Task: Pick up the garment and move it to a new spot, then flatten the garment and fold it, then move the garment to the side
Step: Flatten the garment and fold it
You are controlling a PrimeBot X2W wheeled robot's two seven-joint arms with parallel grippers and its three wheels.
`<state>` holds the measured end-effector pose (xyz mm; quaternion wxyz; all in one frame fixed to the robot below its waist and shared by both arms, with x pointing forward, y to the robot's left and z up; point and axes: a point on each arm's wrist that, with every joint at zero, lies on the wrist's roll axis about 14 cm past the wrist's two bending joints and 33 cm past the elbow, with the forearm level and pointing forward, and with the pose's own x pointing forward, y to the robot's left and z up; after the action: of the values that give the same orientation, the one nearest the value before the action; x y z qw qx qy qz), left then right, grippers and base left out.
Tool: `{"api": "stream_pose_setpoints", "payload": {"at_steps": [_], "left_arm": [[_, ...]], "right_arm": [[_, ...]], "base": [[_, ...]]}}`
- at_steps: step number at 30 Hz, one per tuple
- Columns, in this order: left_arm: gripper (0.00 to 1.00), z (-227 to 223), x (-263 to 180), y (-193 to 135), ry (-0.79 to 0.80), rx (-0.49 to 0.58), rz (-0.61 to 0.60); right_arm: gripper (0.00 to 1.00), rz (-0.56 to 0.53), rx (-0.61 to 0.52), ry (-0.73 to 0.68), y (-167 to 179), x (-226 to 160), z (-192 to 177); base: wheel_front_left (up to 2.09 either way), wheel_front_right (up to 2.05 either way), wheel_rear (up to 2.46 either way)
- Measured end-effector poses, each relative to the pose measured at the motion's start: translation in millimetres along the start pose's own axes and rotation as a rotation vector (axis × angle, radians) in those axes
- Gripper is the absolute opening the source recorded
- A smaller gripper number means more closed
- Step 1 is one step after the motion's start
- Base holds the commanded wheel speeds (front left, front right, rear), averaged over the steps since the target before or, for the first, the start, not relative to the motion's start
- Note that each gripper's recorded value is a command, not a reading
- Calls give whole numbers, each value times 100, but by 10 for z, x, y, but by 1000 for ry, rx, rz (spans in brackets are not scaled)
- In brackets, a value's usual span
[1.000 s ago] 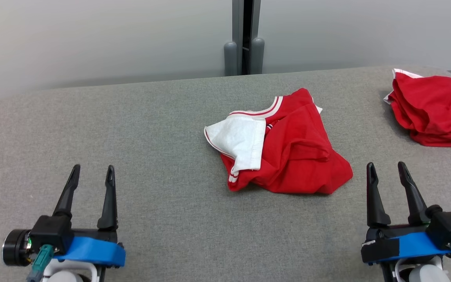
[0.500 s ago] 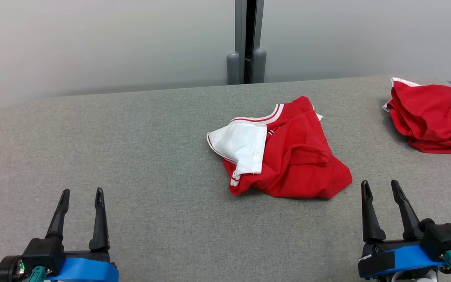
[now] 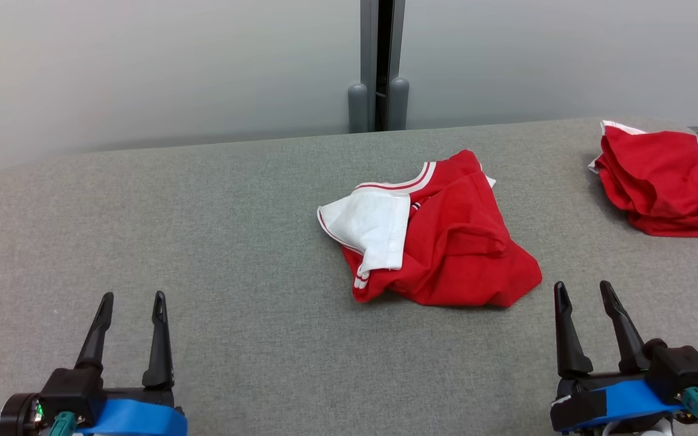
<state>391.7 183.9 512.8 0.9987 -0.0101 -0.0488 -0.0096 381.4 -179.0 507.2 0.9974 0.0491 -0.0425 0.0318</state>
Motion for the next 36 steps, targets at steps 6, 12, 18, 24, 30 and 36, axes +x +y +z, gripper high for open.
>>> {"api": "stream_pose_setpoints", "payload": {"at_steps": [6,12,18,24,30,36], "left_arm": [[100,67,148,-179,-25,1,-62],[100,114,351,-597,-45,1,-199],[100,183,602,-1225,-73,8,-391],[100,42,797,-1779,-32,31,-556],[100,-350,946,-2091,115,64,-646],[100,-910,895,-2176,333,108,-683]], "right_arm": [[100,-3,4,10,-10,13,-35],[100,-18,3,13,-65,53,-51],[100,-53,-1,24,-188,72,-90],[100,-103,-2,44,-356,50,-149],[100,-161,-5,65,-548,9,-211],[100,-205,-14,83,-695,-33,-257]], "base": [[0,0,0],[0,0,0],[0,0,0],[0,0,0],[0,0,0],[0,0,0]]}}
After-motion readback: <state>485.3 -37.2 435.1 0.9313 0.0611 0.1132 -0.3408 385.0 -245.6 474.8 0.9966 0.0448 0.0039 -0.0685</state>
